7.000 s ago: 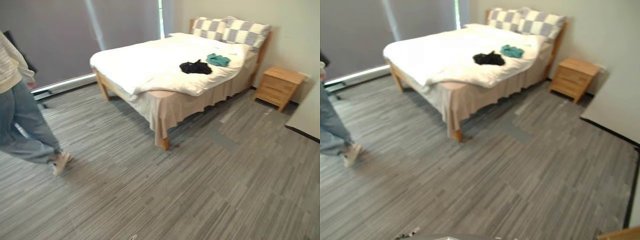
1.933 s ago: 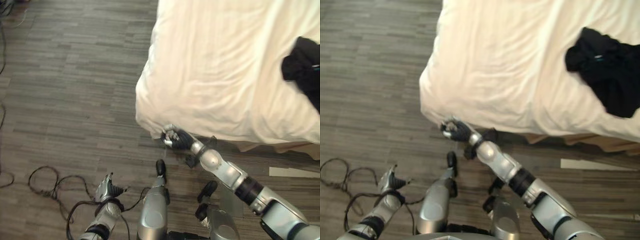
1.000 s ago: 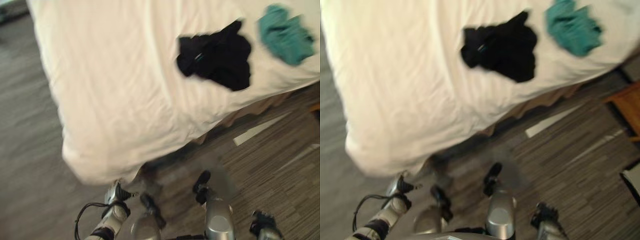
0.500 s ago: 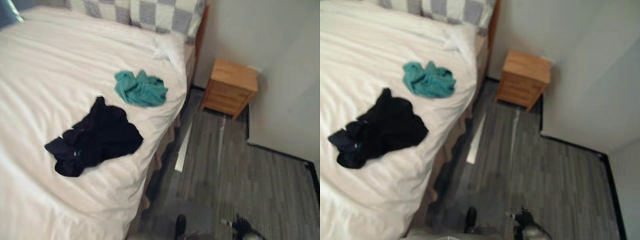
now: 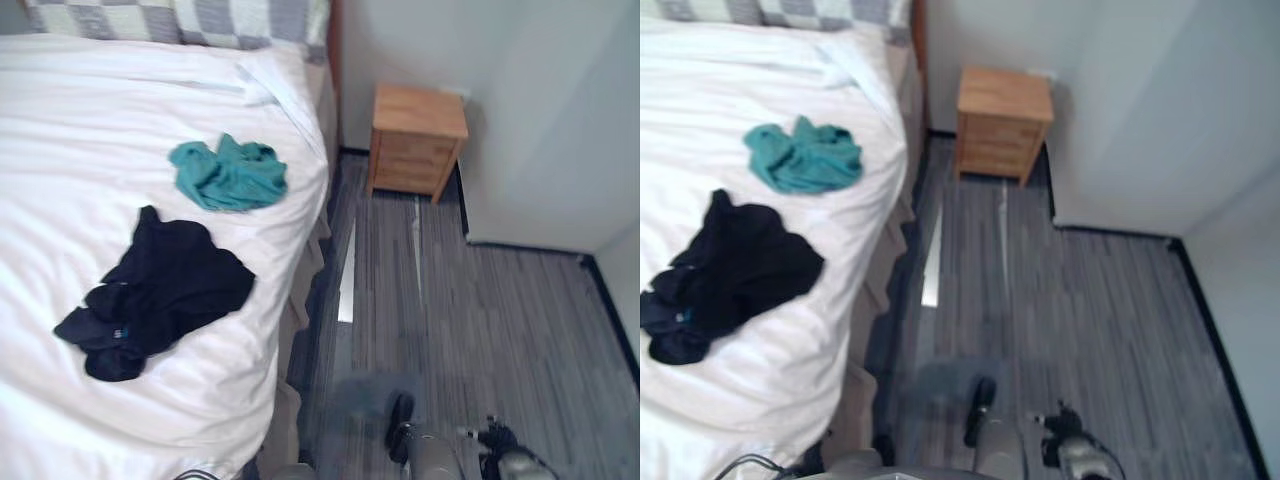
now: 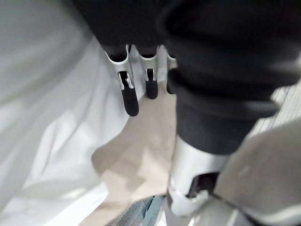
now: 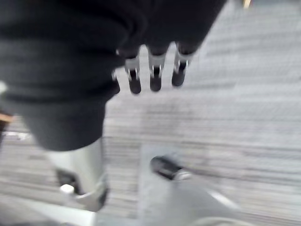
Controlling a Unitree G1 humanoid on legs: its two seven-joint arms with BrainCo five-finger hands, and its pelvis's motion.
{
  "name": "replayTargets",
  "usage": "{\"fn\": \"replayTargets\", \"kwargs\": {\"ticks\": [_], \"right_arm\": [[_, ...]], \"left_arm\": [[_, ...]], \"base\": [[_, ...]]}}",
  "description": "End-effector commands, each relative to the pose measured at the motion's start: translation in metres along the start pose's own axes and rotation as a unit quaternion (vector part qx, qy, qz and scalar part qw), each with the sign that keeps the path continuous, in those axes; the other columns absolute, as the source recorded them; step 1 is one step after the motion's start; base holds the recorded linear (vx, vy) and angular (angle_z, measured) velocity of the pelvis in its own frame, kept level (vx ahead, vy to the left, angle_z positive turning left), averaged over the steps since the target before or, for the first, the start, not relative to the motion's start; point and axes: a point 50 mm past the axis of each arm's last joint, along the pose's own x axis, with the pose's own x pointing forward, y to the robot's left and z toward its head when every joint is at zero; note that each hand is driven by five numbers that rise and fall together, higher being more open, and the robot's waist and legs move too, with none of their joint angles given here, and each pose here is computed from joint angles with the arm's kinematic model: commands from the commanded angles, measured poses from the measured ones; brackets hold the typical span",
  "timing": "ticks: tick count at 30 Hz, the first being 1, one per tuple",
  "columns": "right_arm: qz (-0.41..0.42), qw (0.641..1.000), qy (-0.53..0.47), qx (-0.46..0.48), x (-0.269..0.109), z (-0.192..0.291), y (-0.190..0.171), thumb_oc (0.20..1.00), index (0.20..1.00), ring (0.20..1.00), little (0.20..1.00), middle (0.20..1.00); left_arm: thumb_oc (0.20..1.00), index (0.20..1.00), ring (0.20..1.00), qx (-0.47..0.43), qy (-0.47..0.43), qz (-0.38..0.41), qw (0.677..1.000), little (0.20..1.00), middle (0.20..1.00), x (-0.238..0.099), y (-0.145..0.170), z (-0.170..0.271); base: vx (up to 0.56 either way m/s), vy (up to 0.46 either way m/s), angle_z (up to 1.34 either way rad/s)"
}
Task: Tidy up the quilt and then pick up the clothes from the bed and put them into the laundry hamper.
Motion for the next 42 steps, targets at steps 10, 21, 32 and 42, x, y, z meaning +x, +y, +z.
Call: {"fn": "replayTargets", "kwargs": {"ticks": [10, 21, 32, 42], "right_arm": [[0.033, 0.984, -0.083, -0.152, -0.003, 0.022, 0.008, 1.0, 1.0, 1.0, 1.0, 1.0], [0.034, 0.981, -0.082, -0.174, -0.002, 0.027, 0.024, 1.0, 1.0, 1.0, 1.0, 1.0], [0.016, 0.987, -0.091, -0.13, 0.001, 0.044, 0.018, 1.0, 1.0, 1.0, 1.0, 1.0], [0.011, 0.991, -0.059, -0.117, 0.0, 0.024, 0.011, 1.0, 1.0, 1.0, 1.0, 1.0]], "left_arm": [[1.0, 1.0, 1.0, -0.066, -0.004, 0.166, 0.984, 1.0, 1.0, 0.01, 0.093, 0.001], [1.0, 1.0, 1.0, -0.043, -0.009, 0.145, 0.988, 1.0, 1.0, 0.011, 0.079, 0.009], [1.0, 1.0, 1.0, -0.03, -0.006, 0.148, 0.988, 1.0, 1.0, 0.011, 0.082, 0.007], [1.0, 1.0, 1.0, -0.027, -0.011, 0.142, 0.989, 1.0, 1.0, 0.012, 0.081, 0.008]], "base": [[0.42, -0.042, -0.41], [0.55, 0.35, 0.0], [0.44, 0.183, 0.33], [0.6, -0.256, 1.42]]}}
